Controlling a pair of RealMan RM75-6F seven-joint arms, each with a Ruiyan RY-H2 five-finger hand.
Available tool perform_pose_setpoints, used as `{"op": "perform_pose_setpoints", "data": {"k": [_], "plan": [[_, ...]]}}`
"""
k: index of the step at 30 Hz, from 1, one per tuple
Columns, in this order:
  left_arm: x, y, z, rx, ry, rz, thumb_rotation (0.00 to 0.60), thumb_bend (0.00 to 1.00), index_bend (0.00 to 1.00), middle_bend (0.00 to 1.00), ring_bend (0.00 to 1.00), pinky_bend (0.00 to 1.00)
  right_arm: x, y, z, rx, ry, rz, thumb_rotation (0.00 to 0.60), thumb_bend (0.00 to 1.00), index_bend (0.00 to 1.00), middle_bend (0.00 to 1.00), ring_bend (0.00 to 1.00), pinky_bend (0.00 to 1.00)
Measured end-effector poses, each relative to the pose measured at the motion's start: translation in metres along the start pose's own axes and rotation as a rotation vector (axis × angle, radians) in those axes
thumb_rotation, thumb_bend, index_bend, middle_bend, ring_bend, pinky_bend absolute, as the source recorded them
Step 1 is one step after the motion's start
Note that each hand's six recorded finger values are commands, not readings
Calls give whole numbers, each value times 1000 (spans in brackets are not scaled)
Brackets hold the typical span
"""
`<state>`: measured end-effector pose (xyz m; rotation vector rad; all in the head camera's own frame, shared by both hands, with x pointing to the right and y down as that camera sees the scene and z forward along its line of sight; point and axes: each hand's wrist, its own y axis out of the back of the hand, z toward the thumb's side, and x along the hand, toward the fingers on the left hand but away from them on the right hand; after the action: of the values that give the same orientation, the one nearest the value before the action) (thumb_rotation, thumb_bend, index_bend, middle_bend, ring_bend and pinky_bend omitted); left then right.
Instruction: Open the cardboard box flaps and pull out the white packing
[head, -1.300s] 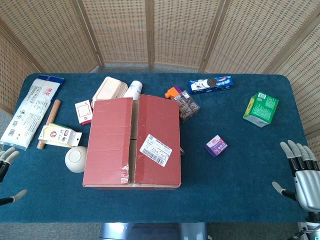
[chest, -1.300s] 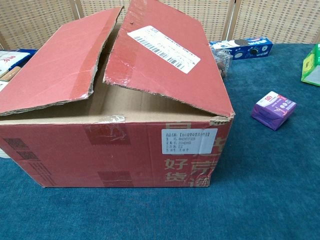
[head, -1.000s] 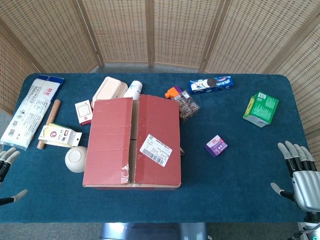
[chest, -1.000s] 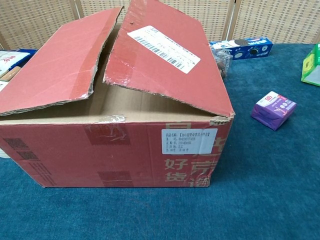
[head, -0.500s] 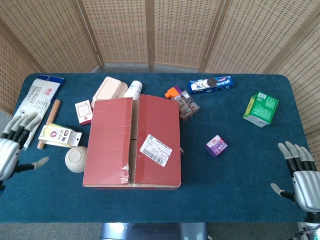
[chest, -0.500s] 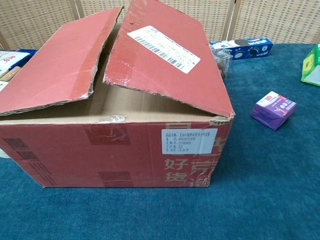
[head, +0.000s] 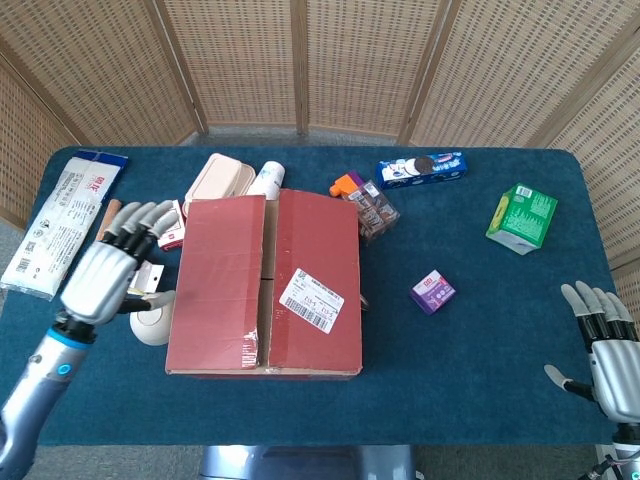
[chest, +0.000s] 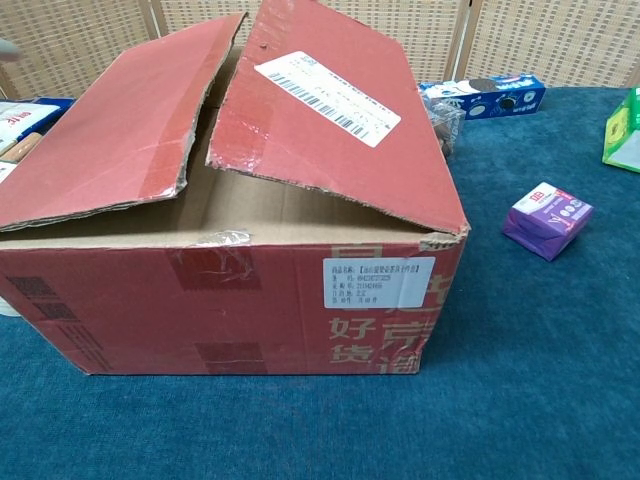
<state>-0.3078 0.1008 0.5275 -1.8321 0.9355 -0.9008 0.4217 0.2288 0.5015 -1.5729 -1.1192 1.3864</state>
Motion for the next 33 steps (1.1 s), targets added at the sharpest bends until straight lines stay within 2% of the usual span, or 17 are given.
{"op": "perform_pose_setpoints", "data": {"k": [6,13,25,33], "plan": [[25,-15,29,41,-81,-33,600,183,0,0,0,0,-1,1,-1,-9,-3,-3,600,0,0,0,0,0],[62,-35,72,97,-164,-35,600,183,0,0,0,0,-1,4,-3,-16,-6,-14,600,0,0,0,0,0],[84,-56,98,96,-183,-8,600,183,0,0,0,0,-3,0,-2,-13,-3,2,600,0,0,0,0,0],[99,-52,115,83,-194,35,600,184,0,0,0,0,-3,-1,-3,-12,-7,8,600,0,0,0,0,0]]}}
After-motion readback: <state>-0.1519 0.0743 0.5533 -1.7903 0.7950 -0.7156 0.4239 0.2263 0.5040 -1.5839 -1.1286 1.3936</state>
